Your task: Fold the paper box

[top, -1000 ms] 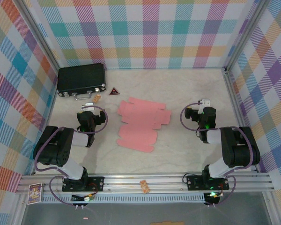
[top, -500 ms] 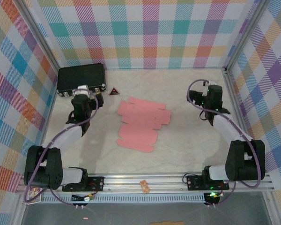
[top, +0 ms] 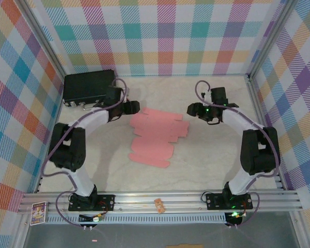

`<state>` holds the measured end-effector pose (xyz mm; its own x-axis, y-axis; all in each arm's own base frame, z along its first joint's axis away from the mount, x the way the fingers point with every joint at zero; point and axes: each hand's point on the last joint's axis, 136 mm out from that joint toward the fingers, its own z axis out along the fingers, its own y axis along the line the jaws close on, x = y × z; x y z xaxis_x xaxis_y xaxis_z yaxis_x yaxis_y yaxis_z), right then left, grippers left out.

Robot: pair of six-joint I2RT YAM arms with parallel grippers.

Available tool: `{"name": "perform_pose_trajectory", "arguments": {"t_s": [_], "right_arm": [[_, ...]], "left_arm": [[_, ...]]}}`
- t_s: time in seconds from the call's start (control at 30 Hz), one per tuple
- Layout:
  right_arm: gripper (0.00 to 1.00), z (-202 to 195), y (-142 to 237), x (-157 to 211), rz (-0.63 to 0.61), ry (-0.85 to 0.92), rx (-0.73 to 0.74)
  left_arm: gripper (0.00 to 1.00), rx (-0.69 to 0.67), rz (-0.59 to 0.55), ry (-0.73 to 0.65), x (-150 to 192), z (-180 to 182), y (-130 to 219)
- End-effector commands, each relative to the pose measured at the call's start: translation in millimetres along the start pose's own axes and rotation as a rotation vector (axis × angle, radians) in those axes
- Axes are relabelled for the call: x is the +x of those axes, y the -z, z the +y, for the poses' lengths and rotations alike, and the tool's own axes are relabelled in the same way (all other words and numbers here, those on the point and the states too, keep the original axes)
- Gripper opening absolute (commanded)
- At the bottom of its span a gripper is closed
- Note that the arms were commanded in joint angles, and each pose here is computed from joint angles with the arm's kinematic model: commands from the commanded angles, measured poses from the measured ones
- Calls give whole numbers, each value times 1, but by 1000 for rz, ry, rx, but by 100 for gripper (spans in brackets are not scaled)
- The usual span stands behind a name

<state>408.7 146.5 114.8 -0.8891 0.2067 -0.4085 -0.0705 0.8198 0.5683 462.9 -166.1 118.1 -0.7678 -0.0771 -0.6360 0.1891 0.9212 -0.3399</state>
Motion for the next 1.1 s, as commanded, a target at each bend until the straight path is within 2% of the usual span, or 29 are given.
{"name": "perform_pose_trajectory", "arguments": {"t_s": [0.0, 0.3, 0.63, 0.87, 1.07], "right_arm": [[56, 16, -11, 5, 65, -55, -49], [56, 4, -47, 5, 131, -89, 42], [46, -7, -76, 4, 179, -119, 120], [45, -2, -91, 7, 207, -130, 89], [40, 11, -97, 7, 220, -129, 23]], "left_arm": [[63, 68, 102, 6, 8, -18, -15], [61, 81, 206, 34, 11, -24, -59], [53, 90, 269, 54, 9, -29, -87], [51, 54, 308, 64, 17, -25, -94], [49, 75, 331, 68, 22, -29, -95]]}}
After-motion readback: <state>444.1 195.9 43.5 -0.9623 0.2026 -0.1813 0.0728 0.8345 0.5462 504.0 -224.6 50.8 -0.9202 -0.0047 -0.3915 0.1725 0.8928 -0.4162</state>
